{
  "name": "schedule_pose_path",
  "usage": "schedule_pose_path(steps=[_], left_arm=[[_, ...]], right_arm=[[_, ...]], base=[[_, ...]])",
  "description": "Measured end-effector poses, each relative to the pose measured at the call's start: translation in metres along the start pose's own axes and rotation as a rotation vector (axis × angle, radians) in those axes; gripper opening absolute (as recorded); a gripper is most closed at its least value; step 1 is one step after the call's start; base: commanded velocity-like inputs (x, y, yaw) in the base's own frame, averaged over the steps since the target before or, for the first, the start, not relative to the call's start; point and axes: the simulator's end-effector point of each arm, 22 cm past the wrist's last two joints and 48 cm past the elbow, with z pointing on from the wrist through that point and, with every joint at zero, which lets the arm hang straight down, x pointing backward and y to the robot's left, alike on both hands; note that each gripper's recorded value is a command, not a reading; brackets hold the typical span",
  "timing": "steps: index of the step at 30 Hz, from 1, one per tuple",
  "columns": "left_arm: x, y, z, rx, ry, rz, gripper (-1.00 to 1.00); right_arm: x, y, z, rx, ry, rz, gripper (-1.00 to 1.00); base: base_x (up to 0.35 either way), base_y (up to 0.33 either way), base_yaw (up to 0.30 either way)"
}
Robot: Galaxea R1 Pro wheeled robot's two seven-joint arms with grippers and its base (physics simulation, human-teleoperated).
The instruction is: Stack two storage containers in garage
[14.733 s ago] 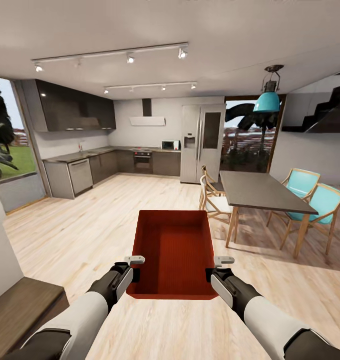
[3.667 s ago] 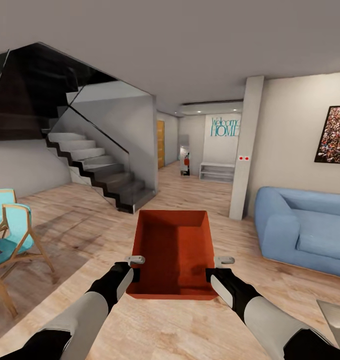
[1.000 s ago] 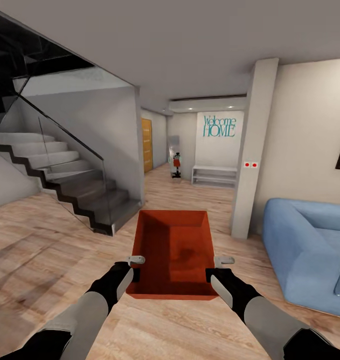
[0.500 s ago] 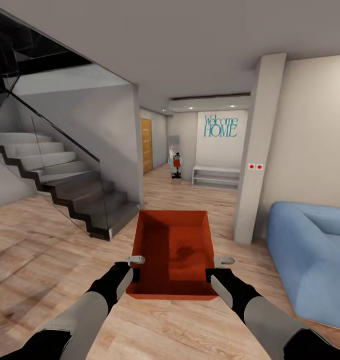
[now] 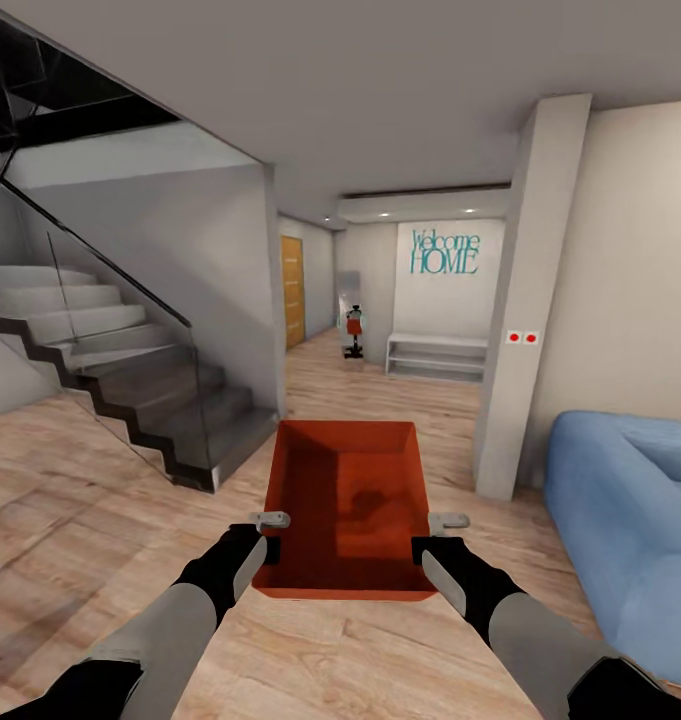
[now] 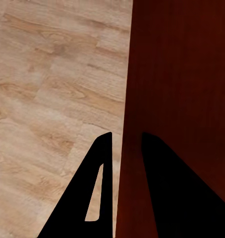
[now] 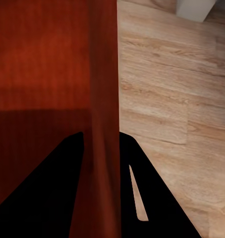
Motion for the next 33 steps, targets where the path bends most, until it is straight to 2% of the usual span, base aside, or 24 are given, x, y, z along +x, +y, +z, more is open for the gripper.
schedule_pose_path(steps=[33], left_arm=[[-0.0001, 0.0000, 0.0000, 0.000, 0.000, 0.000, -1.00]], right_arm=[[0.0000, 0.0000, 0.0000, 0.000, 0.000, 0.000, -1.00]], base=[[0.322, 0.000, 0.000]])
